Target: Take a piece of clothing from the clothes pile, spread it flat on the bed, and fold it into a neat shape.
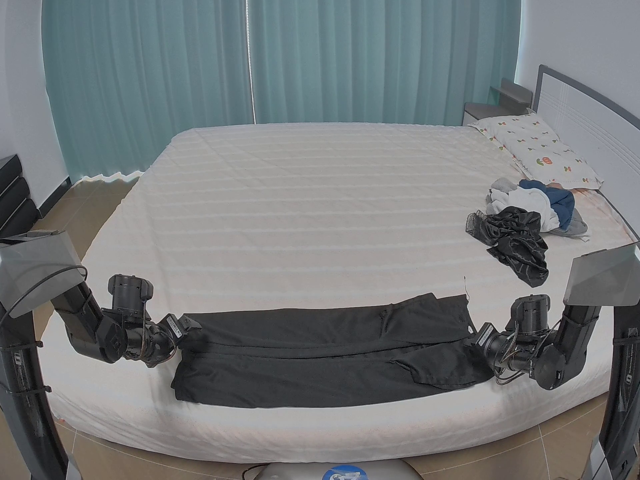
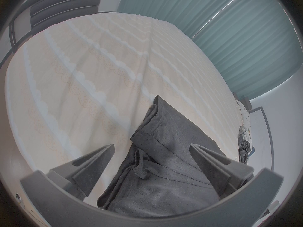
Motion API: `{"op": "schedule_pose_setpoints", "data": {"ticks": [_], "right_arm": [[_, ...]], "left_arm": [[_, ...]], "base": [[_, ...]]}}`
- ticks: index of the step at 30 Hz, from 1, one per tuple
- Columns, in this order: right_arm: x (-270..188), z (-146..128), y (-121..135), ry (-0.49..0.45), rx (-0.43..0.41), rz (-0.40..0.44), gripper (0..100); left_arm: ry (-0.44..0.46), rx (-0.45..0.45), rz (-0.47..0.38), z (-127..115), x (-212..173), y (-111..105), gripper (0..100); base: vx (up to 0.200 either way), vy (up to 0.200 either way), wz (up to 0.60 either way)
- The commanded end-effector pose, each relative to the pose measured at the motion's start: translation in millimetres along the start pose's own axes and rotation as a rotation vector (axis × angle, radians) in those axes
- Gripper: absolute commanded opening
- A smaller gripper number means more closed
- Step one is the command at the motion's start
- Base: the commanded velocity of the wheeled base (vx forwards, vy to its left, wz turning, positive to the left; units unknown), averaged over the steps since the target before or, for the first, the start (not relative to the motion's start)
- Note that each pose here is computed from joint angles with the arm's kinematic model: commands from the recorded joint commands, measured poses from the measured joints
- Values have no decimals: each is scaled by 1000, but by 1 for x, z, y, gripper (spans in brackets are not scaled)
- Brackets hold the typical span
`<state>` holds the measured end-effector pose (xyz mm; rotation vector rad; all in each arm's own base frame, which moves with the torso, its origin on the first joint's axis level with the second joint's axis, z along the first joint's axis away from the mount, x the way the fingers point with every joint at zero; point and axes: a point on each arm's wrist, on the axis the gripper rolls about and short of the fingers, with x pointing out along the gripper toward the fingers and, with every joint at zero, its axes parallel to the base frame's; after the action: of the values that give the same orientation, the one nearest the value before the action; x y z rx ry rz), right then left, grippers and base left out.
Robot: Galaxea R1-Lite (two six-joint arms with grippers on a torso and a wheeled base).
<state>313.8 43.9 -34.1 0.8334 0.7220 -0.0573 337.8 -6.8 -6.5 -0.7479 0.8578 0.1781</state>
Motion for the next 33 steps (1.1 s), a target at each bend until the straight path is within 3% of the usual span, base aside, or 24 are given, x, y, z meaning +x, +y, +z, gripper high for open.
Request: {"op": "schedule_pose_setpoints", "data": {"ticks": [1, 3, 4, 20, 25, 33], "right_arm": [[-5, 3, -2, -11, 8, -2, 0], [-8, 4, -3, -18, 10, 3, 0], [-9, 4, -3, -19, 10, 8, 100], [-20, 0, -5, -53, 6, 47, 100], [-22, -1, -4, -49, 4, 49, 100], [-23, -2, -4, -47, 6, 49, 100]], "left_arm": [[-16, 2, -5, 3, -3, -2, 100], [-29, 6, -14, 5, -7, -4, 100], [-36, 4, -15, 7, -9, -5, 100], [-35, 34, -30, 9, 5, -13, 100], [8, 150, -17, -5, 17, -13, 100], [7, 218, 20, -13, 29, -12, 100]], "base": [[0, 0, 0], [0, 0, 0], [0, 0, 0], [0, 0, 0], [0, 0, 0], [0, 0, 0]]}}
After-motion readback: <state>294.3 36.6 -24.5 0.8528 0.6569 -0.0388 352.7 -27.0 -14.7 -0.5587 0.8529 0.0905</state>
